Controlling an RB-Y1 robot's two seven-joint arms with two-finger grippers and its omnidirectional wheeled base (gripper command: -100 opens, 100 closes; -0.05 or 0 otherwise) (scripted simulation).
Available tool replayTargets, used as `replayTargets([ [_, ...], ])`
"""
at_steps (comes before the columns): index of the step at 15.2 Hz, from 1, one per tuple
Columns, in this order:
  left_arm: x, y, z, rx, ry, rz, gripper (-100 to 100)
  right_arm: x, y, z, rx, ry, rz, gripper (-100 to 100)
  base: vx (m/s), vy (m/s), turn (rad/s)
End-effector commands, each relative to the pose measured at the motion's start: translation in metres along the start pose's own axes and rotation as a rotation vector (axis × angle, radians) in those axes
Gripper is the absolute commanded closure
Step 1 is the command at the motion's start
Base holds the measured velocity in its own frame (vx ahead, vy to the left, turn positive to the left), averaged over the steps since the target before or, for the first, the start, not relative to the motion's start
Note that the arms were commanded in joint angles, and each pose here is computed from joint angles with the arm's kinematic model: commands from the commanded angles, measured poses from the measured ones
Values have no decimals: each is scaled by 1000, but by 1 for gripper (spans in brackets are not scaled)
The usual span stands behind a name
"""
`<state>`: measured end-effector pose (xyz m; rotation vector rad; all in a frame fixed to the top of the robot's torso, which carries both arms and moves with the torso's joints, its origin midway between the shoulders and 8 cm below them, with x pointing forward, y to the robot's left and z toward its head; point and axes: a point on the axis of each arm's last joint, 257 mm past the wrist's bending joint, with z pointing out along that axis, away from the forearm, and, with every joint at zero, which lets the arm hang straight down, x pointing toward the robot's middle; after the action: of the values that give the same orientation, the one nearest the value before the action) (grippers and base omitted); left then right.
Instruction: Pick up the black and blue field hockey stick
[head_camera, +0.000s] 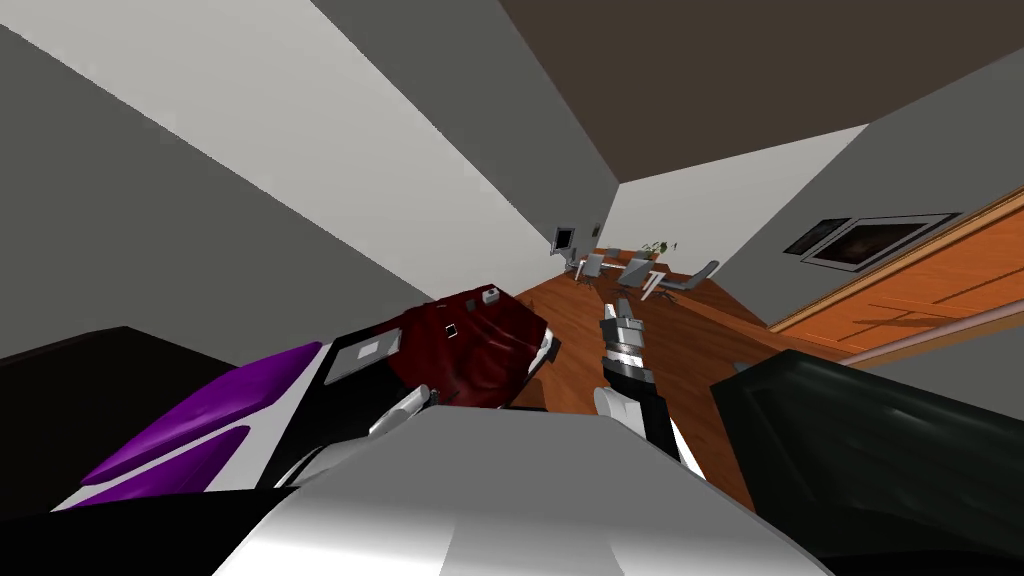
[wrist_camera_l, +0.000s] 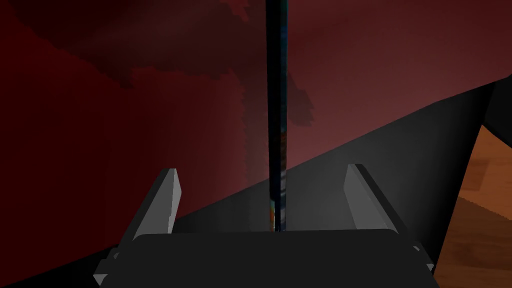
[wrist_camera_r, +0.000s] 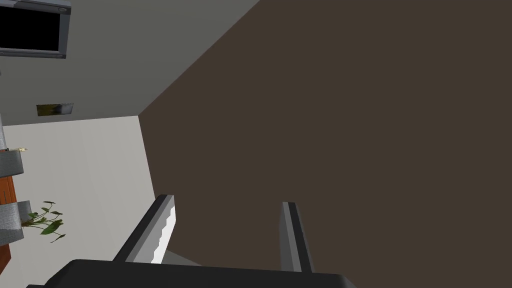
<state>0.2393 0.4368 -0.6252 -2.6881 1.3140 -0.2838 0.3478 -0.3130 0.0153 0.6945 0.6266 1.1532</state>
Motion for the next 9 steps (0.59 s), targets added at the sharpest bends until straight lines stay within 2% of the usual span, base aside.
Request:
replayTargets([
  [1, 1, 10, 1, -34, 4, -18, -100, 0, 0, 0, 0, 0, 0, 0, 16, 5, -42],
  [2, 1, 4, 1, -15, 2, -9, -100, 0, 0, 0, 0, 0, 0, 0, 9, 3, -15],
  [3, 8, 18, 7, -20, 2, -8, -100, 0, 0, 0, 0, 0, 0, 0, 25, 35, 19],
  [6, 11, 22, 9, -20, 3, -8, -100, 0, 0, 0, 0, 0, 0, 0, 37, 65, 11],
  [9, 25, 44, 18, -20, 5, -4, -100, 0, 0, 0, 0, 0, 0, 0, 35, 81, 15],
])
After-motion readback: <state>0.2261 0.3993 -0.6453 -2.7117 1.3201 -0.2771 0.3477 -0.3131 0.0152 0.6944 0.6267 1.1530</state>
